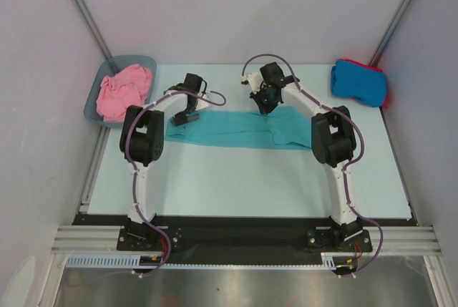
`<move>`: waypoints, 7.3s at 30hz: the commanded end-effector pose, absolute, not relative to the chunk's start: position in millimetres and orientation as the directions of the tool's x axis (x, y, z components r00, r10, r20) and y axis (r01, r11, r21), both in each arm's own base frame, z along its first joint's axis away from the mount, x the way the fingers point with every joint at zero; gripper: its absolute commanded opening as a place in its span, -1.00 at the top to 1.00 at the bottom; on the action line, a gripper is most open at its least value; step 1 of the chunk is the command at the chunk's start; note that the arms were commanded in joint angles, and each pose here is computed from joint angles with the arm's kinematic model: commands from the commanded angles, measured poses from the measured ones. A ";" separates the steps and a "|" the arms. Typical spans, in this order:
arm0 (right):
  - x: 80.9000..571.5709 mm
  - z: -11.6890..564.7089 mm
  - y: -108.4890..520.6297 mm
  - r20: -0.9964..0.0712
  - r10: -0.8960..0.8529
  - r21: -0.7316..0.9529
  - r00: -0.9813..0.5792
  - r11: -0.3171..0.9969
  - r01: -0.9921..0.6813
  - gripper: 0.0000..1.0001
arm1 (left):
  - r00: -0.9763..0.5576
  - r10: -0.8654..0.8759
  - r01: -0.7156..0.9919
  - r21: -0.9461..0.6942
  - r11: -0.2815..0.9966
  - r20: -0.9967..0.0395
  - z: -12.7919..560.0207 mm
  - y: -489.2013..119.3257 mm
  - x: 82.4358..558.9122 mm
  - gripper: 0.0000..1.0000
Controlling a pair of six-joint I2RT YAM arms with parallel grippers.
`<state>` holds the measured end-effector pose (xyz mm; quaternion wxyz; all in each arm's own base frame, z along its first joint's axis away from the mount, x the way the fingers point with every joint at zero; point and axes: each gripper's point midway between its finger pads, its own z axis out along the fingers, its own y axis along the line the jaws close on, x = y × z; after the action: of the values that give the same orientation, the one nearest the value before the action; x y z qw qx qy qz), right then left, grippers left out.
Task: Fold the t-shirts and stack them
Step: Fold the tshirt
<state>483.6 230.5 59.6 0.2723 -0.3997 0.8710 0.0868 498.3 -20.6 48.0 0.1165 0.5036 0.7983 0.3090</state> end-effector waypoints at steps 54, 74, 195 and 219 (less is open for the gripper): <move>541.1 114.8 163.1 -0.605 -0.613 -0.280 -0.507 0.761 -0.586 -0.01 | -0.490 0.865 0.671 0.681 0.293 0.111 112.9 -11.3 469.1 -1.00; 496.7 84.2 46.6 -0.531 -0.424 -0.187 -0.734 0.903 -0.387 1.00 | -0.381 0.924 0.721 0.634 0.279 0.027 86.6 -37.9 490.5 -1.00; 362.0 16.3 127.0 -0.111 -0.992 -0.363 -0.061 0.097 -0.927 -0.16 | -0.399 0.917 0.511 0.838 0.193 0.032 193.0 -2.8 513.3 -0.99; 394.6 0.4 59.8 0.049 -0.996 -0.380 -0.074 0.050 -0.923 0.81 | -0.399 0.916 0.524 0.831 0.189 0.043 190.2 8.4 510.6 -1.00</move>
<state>393.7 91.3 18.9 0.1611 -0.6673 0.7109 -0.1529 500.4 8.8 159.6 0.2080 0.5092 0.7376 0.3916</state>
